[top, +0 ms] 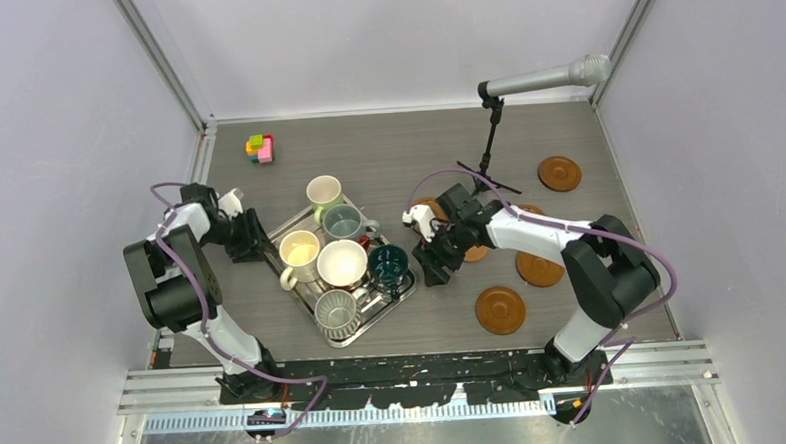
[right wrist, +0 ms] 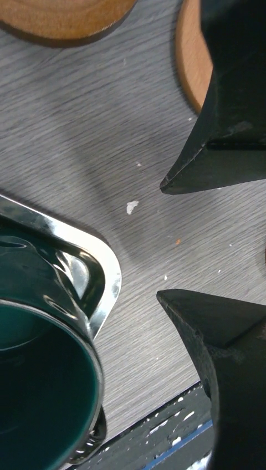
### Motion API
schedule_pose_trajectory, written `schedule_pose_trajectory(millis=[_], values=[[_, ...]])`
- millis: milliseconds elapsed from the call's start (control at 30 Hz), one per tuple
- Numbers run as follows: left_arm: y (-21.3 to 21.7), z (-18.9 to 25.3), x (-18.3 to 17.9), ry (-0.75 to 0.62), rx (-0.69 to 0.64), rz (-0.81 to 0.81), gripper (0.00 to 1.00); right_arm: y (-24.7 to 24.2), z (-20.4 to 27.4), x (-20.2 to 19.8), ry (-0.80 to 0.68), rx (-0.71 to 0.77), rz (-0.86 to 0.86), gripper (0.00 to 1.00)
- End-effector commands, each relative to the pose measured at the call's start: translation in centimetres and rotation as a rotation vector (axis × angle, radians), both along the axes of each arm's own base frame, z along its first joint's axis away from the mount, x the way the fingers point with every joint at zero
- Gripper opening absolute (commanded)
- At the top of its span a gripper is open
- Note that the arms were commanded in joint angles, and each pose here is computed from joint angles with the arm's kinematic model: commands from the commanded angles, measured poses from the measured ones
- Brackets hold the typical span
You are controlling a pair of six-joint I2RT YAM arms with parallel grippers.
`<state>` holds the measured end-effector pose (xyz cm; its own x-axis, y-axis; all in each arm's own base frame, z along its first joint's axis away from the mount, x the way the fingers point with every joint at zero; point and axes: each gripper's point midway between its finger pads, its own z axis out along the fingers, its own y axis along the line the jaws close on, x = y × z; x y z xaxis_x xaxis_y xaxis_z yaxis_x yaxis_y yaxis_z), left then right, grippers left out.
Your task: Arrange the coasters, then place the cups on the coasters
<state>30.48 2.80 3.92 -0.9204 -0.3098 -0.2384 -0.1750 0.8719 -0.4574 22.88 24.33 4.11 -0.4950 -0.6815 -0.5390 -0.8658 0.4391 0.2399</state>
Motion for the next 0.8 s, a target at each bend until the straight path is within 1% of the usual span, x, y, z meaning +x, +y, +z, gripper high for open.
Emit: schedule_pose_trajectory(millis=[0,67,167,267,467,667,767], values=[[-0.6,-0.3,1.6,-0.025,-0.041,0.010,0.46,2.4,0.9,0.5,0.068,0.072,-0.031,0.68],[-0.9,-0.5,1.9,-0.019,-0.059,0.005,0.43,2.9,0.7,-0.4,0.137,0.094,-0.026,0.67],[-1.3,-0.8,2.7,-0.031,-0.066,0.000,0.41,3.1,0.2,-1.1,0.198,0.091,-0.031,0.65],[-1.6,-0.9,4.0,-0.047,-0.066,0.002,0.38,3.2,0.0,-1.5,0.234,0.092,-0.027,0.63],[-1.5,-1.4,7.5,-0.059,-0.070,0.020,0.36,3.8,-1.0,-1.9,0.299,0.109,-0.050,0.56],[-1.3,-2.3,10.5,-0.046,-0.090,0.024,0.33,4.9,-0.9,-1.8,0.326,0.171,-0.067,0.55],[-1.5,-1.9,10.6,-0.027,-0.118,0.021,0.31,5.2,-0.4,-1.3,0.293,0.196,-0.095,0.55]])
